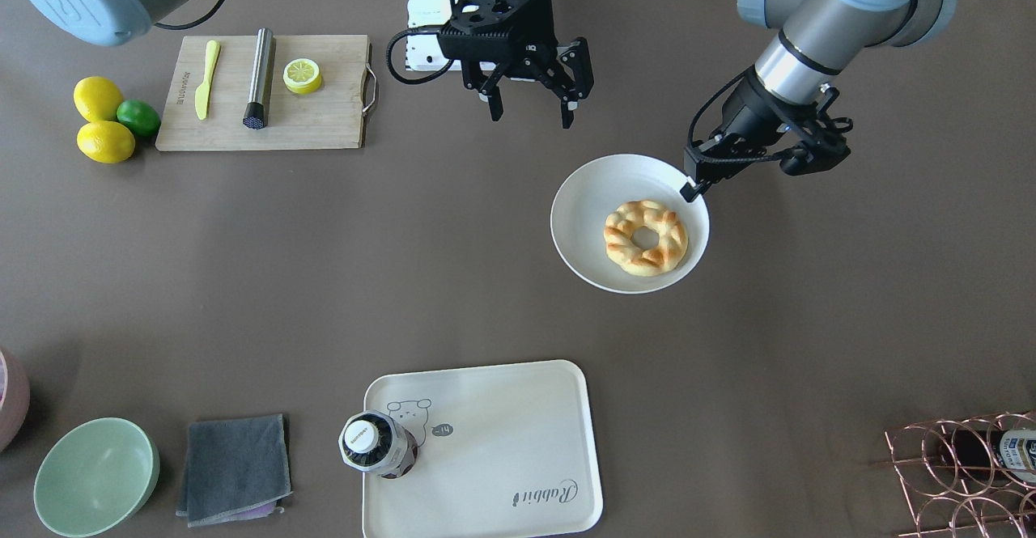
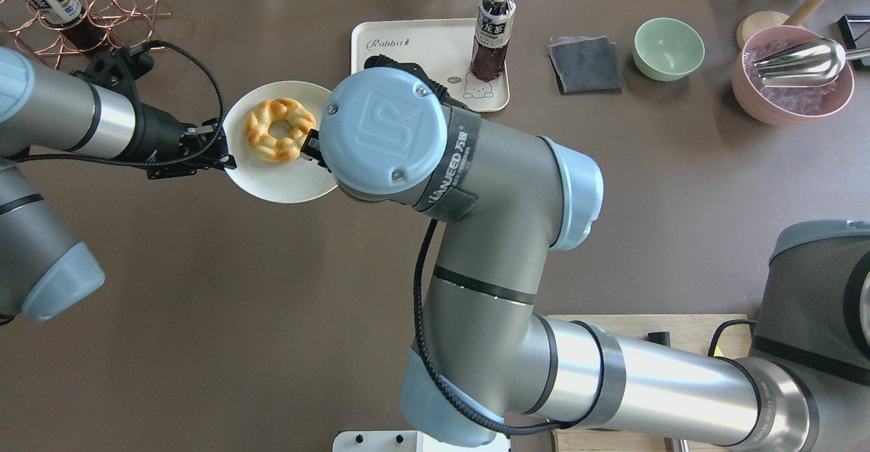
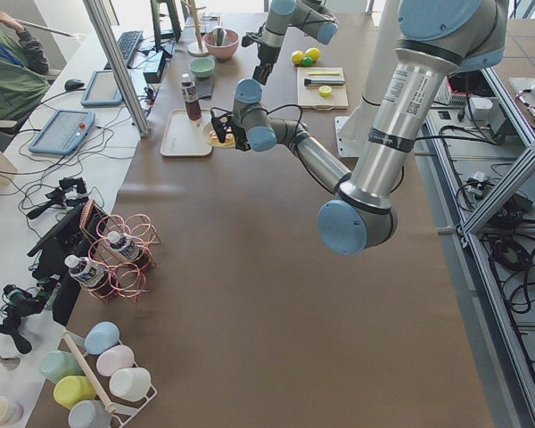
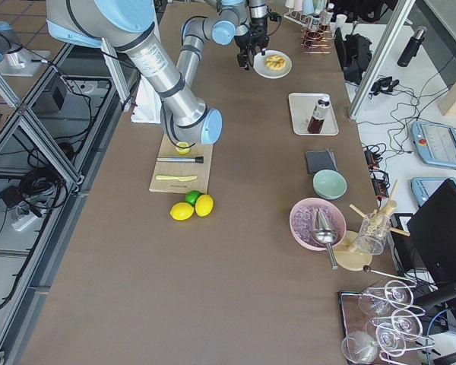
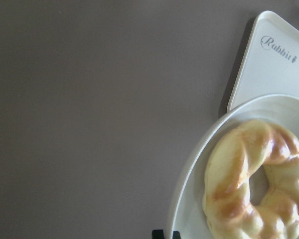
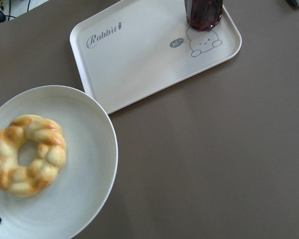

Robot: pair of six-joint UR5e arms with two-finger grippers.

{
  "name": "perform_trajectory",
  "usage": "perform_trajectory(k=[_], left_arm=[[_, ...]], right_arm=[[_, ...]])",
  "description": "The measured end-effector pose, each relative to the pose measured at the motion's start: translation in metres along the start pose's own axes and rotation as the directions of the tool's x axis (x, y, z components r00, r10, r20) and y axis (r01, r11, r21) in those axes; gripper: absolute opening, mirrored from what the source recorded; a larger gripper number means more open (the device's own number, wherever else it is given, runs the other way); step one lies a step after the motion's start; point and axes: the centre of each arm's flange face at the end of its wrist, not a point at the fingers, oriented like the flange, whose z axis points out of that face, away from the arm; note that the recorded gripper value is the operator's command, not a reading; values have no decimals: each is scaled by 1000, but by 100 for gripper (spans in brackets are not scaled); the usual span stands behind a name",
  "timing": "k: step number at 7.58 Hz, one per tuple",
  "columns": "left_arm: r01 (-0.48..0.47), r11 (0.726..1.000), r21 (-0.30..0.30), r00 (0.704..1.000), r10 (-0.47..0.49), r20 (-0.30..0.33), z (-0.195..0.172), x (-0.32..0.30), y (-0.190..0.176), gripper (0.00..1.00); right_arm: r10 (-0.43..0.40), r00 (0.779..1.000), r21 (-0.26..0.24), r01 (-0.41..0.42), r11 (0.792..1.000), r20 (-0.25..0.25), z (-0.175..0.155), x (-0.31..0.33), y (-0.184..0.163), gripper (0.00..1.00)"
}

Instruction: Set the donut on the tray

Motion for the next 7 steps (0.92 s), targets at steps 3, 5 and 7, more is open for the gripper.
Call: perform_trajectory(k=[3,5,7], left_arm=[[258,964,66,966,-260,14,52,64,-40,0],[312,936,163,949,-315,-3,98,97,-72,0],[334,916,221,940,-341,-8,145,120,-94,0]], right_arm=[[-212,970,-55,207,977,-117,16,109,-134,100],[-340,928,-121,324,938,-150,12,190,-203,100],[-432,889,-176,406,897,-154,0,266,-253,100]])
